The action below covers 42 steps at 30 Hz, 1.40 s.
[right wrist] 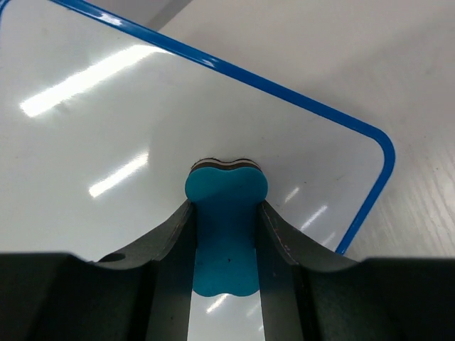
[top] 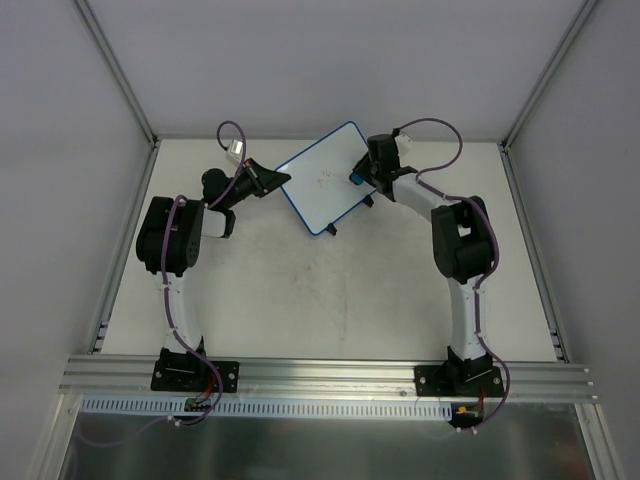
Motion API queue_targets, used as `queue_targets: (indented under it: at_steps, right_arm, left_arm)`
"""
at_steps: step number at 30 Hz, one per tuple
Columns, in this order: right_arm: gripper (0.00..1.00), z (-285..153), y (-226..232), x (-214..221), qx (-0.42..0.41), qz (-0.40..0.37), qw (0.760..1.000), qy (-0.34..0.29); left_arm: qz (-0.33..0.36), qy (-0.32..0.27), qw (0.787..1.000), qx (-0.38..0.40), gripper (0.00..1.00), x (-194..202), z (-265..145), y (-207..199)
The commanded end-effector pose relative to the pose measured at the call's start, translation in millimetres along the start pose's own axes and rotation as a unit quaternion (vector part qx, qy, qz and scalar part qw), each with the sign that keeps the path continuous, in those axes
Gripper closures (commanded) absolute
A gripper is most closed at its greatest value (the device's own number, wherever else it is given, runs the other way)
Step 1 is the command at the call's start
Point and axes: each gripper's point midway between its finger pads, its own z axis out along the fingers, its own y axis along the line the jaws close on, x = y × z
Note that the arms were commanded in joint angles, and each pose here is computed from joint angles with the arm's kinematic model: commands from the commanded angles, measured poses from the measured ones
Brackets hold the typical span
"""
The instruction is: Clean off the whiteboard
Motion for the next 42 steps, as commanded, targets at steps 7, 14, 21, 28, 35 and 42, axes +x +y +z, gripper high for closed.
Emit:
queue_targets:
  at_steps: [7,14,21,28,35,42]
  right_arm:
    - [1.00,-3.7,-85.6,69.1,0.136,0.048,0.984,0.106]
    - [1.00,-16.4,-102.4,69.8,0.169,0.063,0.979,0.095]
    - [1.00,-11.8,-87.7,67.6,0.149,0.047,0.982,0.103]
    - [1.00,-10.0,-45.1,59.2,0.104,-0.019,0.991,0.084]
    - [1.00,-8.3,20.8,64.5,0.022,-0.105,0.991,0.080]
    - [1.00,-10.8,72.5,78.7,-0.082,-0.139,0.983,0.093]
  left_arm:
    - [0.141,-0.036,0.978,0.150,1.00,-17.0,-1.9,-72.9]
    - [0.140,-0.036,0.978,0.151,1.00,-17.1,-2.0,-73.2]
    - [0.140,-0.036,0.978,0.151,1.00,-16.6,-2.2,-72.7]
    - [0.140,-0.035,0.978,0.152,1.00,-16.6,-1.2,-72.0]
    - [0.139,-0.032,0.978,0.154,1.00,-16.2,-1.1,-72.7]
    - [0.139,-0.031,0.978,0.154,1.00,-15.8,-0.8,-72.3]
